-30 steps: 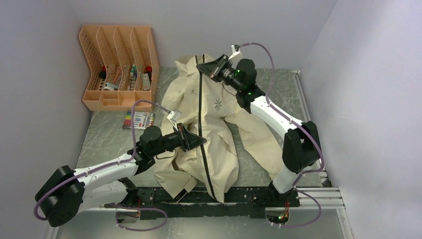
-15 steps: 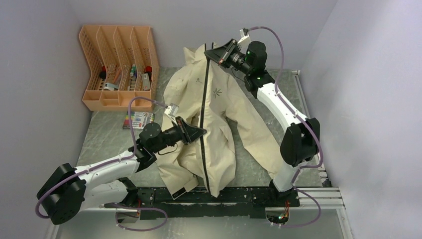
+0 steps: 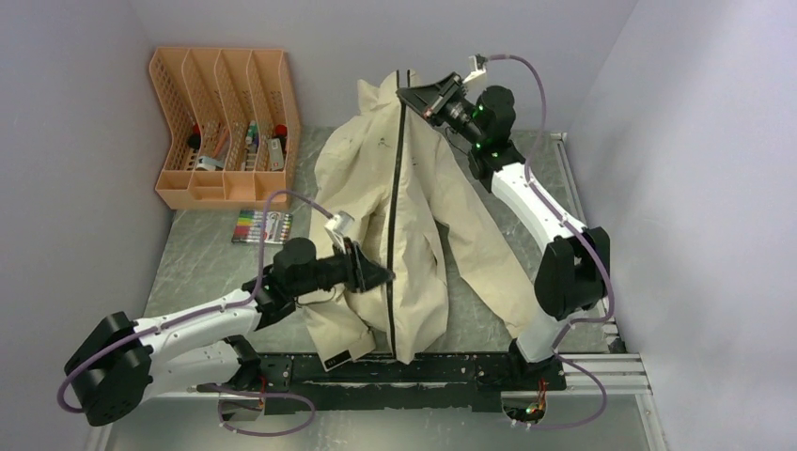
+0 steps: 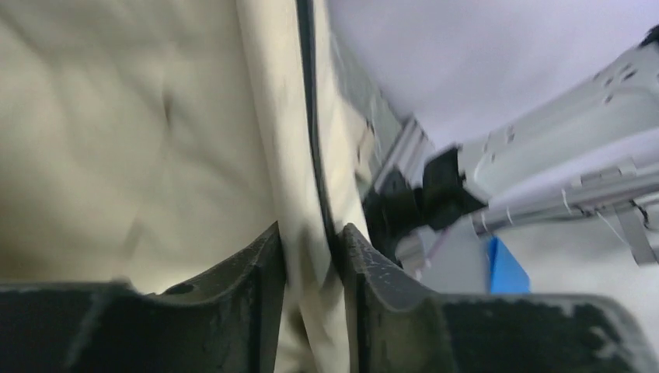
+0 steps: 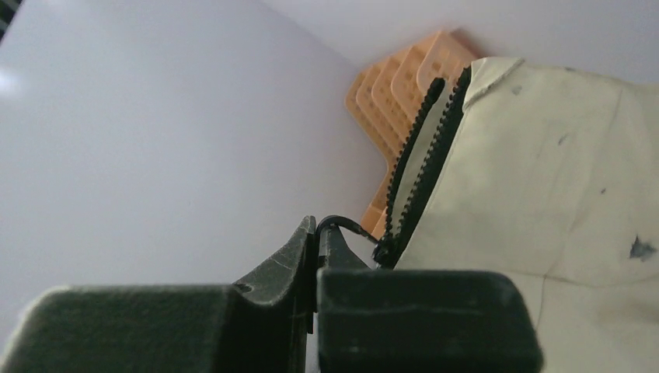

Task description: Zip up the jacket

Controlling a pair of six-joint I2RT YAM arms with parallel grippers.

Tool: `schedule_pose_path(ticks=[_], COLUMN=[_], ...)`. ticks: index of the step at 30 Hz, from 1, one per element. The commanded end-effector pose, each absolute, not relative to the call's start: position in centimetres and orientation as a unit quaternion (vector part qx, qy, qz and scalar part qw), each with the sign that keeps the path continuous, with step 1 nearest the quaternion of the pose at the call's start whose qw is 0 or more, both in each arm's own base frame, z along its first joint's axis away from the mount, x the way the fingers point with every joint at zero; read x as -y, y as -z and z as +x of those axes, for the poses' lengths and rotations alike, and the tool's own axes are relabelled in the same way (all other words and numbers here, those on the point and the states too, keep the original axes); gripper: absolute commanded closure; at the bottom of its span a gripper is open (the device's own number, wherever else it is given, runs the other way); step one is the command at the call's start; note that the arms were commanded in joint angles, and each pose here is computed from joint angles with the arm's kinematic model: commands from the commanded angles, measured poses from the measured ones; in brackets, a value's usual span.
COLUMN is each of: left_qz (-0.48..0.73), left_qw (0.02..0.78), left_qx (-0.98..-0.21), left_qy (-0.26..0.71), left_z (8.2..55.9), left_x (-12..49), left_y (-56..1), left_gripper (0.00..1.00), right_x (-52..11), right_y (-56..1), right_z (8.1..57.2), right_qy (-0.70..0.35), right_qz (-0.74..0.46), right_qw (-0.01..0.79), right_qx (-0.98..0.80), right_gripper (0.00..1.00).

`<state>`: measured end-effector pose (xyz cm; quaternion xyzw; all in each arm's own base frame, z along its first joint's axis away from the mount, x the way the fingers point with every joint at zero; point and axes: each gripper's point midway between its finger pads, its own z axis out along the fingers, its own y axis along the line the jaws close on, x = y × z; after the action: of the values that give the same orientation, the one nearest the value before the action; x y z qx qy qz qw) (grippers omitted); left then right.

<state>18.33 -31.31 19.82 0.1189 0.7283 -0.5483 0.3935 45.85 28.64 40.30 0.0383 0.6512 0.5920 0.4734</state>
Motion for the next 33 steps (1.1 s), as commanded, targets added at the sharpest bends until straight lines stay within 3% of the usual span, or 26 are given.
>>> schedule_pose_path(ticks=[1, 3, 4, 12, 22, 33], left_qz=[0.176, 0.173, 0.168, 0.137, 0.144, 0.178], left_qw=[0.291, 0.329, 0.351, 0.464, 0.561, 0.584], left_qx=[-0.799, -0.798, -0.8, -0.798, -0.761, -0.717], left_qy=[0.495, 0.473, 0.456, 0.359, 0.292, 0.337], left_z=[14.0, 15.5, 16.5, 21.4, 25.5, 27.8], left_x=[30.5, 30.2, 30.0, 27.7, 26.8, 27.6], left_y=[-15.2, -17.4, -18.5, -26.5, -30.9, -33.3], left_gripper=[0.54, 0.31, 0.27, 0.19, 0.14, 0.18], right_x=[-24.7, -25.6, -26.1, -28.9, -30.1, -29.3], right_y=[-48.2, -46.7, -46.0, -43.8, -43.3, -42.7], right_z=[43.2, 41.9, 41.2, 36.0, 30.0, 26.0], right_qy=[-0.621, -0.631, -0.634, -0.64, -0.65, -0.654], right_qz=[0.048, 0.043, 0.041, 0.0, -0.048, -0.089], right_qw=[0.592, 0.574, 0.566, 0.537, 0.509, 0.487], right_qx=[-0.512, -0.521, -0.525, -0.549, -0.563, -0.572], right_gripper=[1.0, 1.0, 1.0, 1.0, 1.0, 1.0])
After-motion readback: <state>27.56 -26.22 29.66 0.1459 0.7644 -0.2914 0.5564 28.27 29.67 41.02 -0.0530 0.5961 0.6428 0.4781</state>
